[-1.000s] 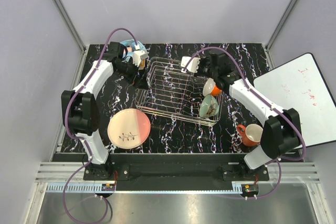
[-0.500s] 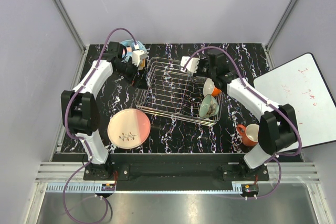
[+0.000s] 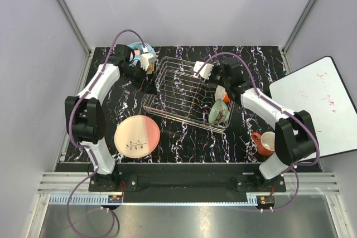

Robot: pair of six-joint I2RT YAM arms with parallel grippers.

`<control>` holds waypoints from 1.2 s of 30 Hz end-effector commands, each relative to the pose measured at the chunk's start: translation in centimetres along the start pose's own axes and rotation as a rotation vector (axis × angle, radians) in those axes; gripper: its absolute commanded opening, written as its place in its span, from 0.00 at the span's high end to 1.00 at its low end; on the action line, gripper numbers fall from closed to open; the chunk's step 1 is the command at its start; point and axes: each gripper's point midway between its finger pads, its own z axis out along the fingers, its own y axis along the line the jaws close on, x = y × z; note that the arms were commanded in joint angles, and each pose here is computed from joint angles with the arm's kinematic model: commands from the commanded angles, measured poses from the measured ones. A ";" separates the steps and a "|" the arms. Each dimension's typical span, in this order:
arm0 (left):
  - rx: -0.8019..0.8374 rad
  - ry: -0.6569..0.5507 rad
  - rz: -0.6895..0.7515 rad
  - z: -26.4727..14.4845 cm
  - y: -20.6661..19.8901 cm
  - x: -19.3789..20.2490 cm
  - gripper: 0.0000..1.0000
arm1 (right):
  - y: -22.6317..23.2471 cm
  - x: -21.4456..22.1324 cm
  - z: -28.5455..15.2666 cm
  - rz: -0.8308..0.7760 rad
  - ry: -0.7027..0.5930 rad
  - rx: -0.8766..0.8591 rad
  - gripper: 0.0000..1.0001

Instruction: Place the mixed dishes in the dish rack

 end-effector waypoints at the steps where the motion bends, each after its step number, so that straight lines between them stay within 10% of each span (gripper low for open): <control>1: 0.006 -0.057 0.042 -0.6 0.0 -1.6 0.01 | -2.9 -1.4 -1.8 0.048 -0.049 0.121 0.62; 3: 0.006 -0.056 0.039 -0.6 -0.1 -1.5 0.01 | -3.4 -1.5 -2.1 0.051 -0.052 0.143 0.48; 6: 0.009 -0.050 0.039 -0.5 -0.2 -1.1 0.01 | -4.0 -2.0 -2.9 0.059 -0.057 0.166 0.01; 15: -0.040 -0.003 0.035 1.2 1.7 1.1 0.01 | -5.5 -2.3 -7.4 0.107 -0.042 0.258 0.00; 23: -0.042 0.024 0.021 2.0 2.1 2.6 0.01 | -10.0 3.9 -15.2 0.720 0.189 0.765 0.00; 30: -0.039 0.038 0.027 1.9 1.6 3.6 0.01 | -8.5 12.8 -13.9 1.151 0.527 0.842 0.01; 36: -0.042 0.042 0.033 1.7 1.3 4.1 0.01 | -6.7 15.1 -10.8 1.345 0.560 0.728 0.00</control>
